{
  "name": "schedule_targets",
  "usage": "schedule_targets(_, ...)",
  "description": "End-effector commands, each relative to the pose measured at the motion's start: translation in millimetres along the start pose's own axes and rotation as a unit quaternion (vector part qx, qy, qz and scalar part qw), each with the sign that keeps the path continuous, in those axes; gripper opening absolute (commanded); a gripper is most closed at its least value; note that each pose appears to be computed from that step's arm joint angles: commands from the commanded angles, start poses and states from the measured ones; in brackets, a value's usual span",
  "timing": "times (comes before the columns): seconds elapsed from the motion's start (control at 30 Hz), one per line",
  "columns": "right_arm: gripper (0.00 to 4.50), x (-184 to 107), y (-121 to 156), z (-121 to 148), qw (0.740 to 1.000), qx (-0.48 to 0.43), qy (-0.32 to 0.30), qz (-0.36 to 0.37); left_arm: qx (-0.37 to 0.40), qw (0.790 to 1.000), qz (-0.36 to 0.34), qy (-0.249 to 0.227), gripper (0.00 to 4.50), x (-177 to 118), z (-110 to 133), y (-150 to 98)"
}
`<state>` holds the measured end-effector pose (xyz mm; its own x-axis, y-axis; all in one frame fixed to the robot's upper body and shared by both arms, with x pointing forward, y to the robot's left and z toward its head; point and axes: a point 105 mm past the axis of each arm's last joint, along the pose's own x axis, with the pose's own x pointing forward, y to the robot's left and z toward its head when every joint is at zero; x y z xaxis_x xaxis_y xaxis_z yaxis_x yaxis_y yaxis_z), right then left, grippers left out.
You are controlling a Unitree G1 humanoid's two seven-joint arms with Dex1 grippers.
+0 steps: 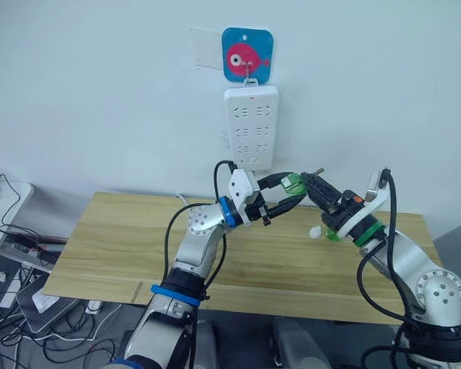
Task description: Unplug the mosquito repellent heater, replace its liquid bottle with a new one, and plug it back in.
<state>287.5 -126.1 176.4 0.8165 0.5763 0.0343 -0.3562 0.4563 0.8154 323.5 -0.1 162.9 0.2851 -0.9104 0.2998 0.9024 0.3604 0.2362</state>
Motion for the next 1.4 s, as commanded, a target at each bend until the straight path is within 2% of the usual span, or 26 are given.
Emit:
schedule_targets(0.03,3.72,-25,0,-5,0.996,-0.06,0.07,-0.009,0.015,1.0,-0.016,-0.011,2.26,-1,9,3)
schedule_targets(0.1,4.46,-37,-5,-4,0.991,-0.083,0.1,-0.023,0.015,1.0,-0.023,-0.007,2.26,-4,8,3)
schedule_targets(0.2,4.46,-66,-26,8,0.969,-0.159,0.17,-0.082,0.017,0.999,-0.035,0.0,2.26,-8,5,3)
schedule_targets(0.33,4.46,-110,-81,38,0.915,-0.224,0.252,-0.222,0.018,0.999,-0.039,0.002,2.26,-10,4,4)
schedule_targets(0.4,4.46,-126,-108,56,0.888,-0.244,0.266,-0.284,0.019,0.999,-0.041,0.002,2.26,-9,3,4)
schedule_targets(0.63,4.46,-157,-163,86,0.827,-0.287,0.307,-0.373,0.022,0.999,-0.041,0.0,2.26,-9,5,2)
schedule_targets(1.07,4.46,-161,-205,92,0.804,-0.269,0.319,-0.425,0.025,0.999,-0.025,0.011,2.26,-17,4,1)
schedule_targets(1.4,4.46,-154,-218,95,0.803,-0.258,0.315,-0.435,0.025,0.999,-0.022,0.016,2.26,-18,3,3)
